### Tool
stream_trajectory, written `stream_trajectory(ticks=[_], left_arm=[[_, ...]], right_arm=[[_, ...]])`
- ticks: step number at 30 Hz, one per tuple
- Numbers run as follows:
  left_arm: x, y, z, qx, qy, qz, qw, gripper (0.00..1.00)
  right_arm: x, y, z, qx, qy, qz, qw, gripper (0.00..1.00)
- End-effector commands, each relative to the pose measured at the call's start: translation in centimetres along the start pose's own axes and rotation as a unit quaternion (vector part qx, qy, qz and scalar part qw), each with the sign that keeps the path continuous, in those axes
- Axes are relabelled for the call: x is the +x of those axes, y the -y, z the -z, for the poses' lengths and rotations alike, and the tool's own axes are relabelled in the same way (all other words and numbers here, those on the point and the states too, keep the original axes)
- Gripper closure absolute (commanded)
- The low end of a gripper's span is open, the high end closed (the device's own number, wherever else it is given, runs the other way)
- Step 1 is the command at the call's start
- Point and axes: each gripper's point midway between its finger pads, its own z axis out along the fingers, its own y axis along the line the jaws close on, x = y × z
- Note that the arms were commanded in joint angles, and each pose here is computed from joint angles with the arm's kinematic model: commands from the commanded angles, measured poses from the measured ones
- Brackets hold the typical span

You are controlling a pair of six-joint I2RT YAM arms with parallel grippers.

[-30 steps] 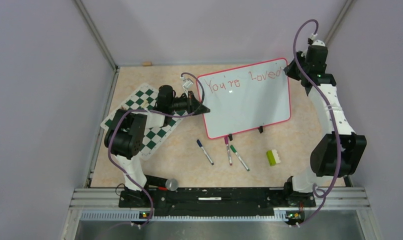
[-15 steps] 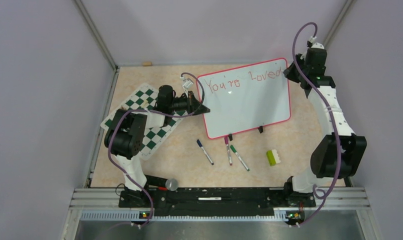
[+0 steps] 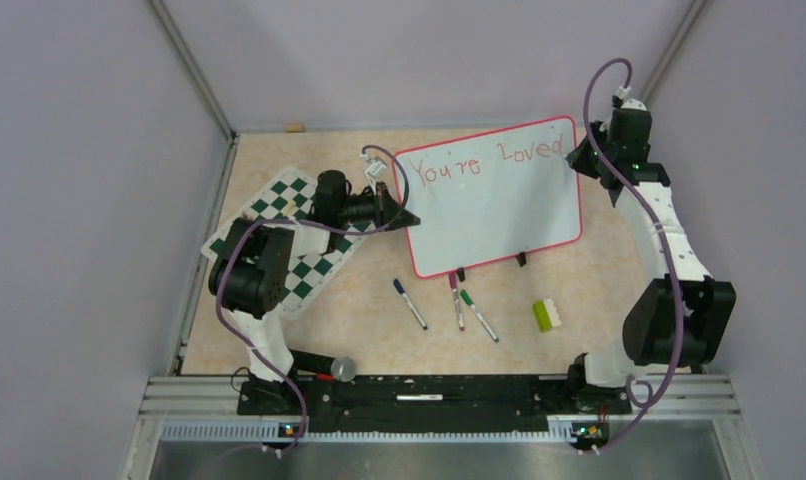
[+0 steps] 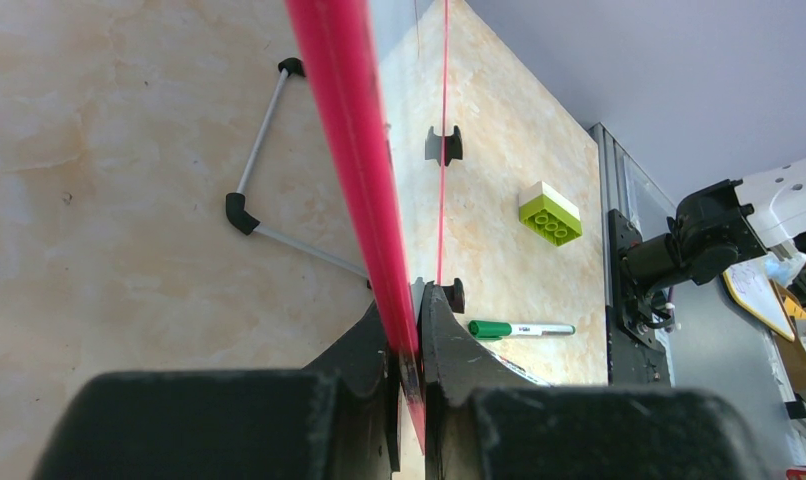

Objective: Write a sentence on the whiteboard

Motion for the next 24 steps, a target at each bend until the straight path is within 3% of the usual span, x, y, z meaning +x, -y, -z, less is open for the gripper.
stream_trajectory(ticks=[1,13,24], left_arm=[[2.7,-1.7,-0.4,-0.020,-0.025,-0.062,0.998,1.00],[2.8,-1.6,-0.4,-0.019,-0.024,-0.061,0.998,1.00],[2.4,-1.9,0.1,-0.046,-0.011,-0.073,0.996,1.00]], right_arm=[[-3.1,-1.0,2.8,-0.017,0.044,0.002,0.999,1.00],[-3.2,-6.1,10.1,-0.128,0.101,-0.006,0.987,1.00],[5.1,-15.6,14.3,-0.163,0.112,0.122,0.972,1.00]])
